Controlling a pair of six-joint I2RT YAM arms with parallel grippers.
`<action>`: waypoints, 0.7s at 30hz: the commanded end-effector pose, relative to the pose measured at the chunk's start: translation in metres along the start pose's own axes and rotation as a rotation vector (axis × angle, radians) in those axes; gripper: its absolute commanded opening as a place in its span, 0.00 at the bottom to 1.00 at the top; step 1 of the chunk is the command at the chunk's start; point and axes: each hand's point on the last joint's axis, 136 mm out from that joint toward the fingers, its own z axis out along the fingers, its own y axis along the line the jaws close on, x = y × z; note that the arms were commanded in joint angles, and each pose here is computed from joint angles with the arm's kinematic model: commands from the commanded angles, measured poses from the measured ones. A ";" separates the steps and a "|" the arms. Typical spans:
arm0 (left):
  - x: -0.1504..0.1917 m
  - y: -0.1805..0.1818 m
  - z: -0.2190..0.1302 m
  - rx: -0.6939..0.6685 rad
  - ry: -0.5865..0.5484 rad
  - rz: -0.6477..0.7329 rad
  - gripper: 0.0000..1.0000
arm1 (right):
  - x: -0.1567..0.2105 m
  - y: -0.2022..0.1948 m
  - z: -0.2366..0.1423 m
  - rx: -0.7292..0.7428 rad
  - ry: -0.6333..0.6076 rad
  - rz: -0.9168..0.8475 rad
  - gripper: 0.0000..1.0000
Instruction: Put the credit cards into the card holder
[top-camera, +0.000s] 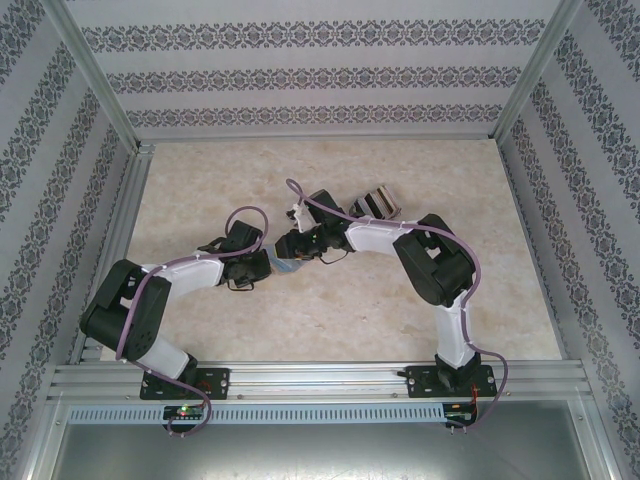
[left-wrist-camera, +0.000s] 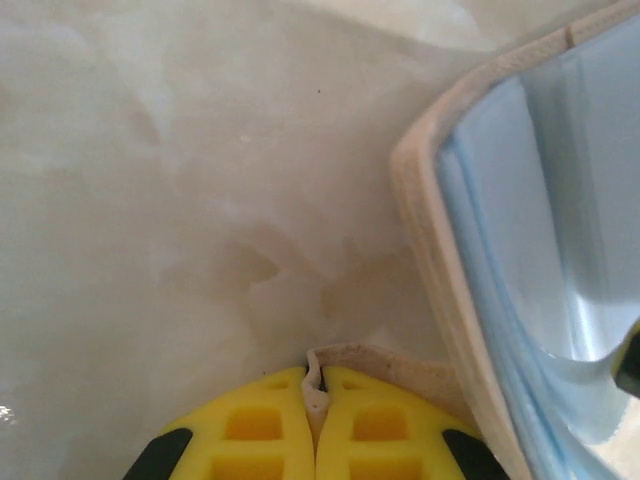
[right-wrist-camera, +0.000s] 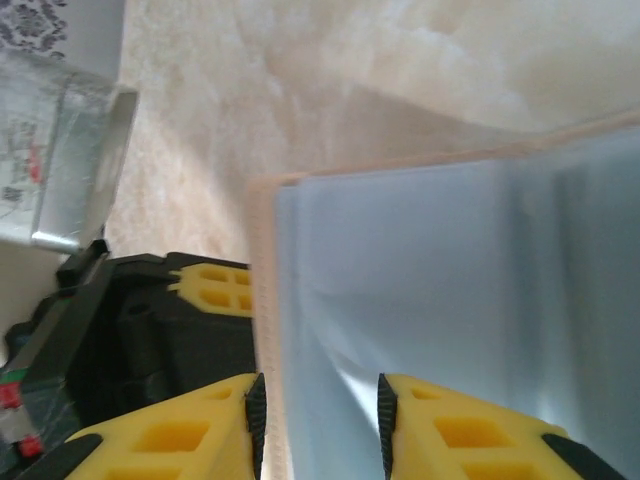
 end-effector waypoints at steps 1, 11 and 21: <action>0.003 0.030 0.019 -0.061 -0.001 -0.029 0.00 | -0.003 0.027 -0.014 -0.078 -0.010 -0.023 0.38; 0.004 0.039 0.015 -0.071 -0.001 -0.031 0.00 | -0.024 -0.005 -0.066 0.111 -0.174 -0.039 0.38; 0.005 0.037 0.017 -0.062 0.012 -0.032 0.00 | -0.018 -0.057 -0.056 0.235 -0.146 0.023 0.39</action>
